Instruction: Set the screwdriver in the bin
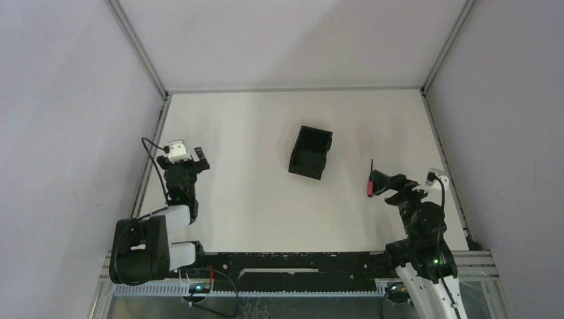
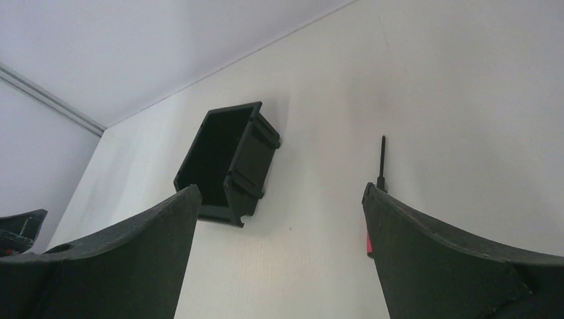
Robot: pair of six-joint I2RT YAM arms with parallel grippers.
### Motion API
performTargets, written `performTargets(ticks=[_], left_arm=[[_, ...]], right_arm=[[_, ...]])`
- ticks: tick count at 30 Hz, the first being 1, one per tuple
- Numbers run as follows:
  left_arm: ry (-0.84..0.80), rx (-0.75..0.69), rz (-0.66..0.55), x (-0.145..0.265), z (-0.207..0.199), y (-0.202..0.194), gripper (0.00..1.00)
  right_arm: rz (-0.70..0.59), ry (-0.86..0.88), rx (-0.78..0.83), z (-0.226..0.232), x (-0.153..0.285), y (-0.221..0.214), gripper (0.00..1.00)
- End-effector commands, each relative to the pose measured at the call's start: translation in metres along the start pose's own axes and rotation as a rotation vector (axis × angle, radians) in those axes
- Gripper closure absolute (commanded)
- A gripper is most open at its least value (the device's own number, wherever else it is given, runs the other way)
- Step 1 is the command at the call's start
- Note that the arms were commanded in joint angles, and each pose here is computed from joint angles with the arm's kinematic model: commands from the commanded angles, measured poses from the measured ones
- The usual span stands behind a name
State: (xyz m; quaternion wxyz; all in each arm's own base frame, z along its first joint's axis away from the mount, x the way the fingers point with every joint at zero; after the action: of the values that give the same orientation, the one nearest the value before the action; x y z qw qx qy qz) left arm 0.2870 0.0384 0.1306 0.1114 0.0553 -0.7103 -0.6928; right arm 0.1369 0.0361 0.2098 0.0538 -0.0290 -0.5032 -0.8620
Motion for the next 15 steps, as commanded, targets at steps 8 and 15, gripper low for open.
performTargets(ticks=[8, 15], left_arm=[[0.001, 0.012, -0.045, -0.003, -0.002, 0.011, 0.0], [0.001, 0.012, -0.044, -0.002, -0.002, 0.011, 0.0]], right_arm=[[0.082, -0.043, 0.223, 0.038, -0.042, 0.066, 0.0], [0.647, -0.38, 0.26, 0.004, -0.105, 0.045, 0.0]])
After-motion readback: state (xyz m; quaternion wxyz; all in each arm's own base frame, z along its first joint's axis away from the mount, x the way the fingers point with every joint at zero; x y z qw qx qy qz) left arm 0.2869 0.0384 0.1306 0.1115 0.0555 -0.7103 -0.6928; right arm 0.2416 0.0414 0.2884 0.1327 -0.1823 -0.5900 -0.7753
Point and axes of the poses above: each gripper's point midway between its finger pads, its own x axis back along the fingers, its own z axis along the line the jaws close on, y = z × x, the point moved 7 cm from there along x, back along the fingers
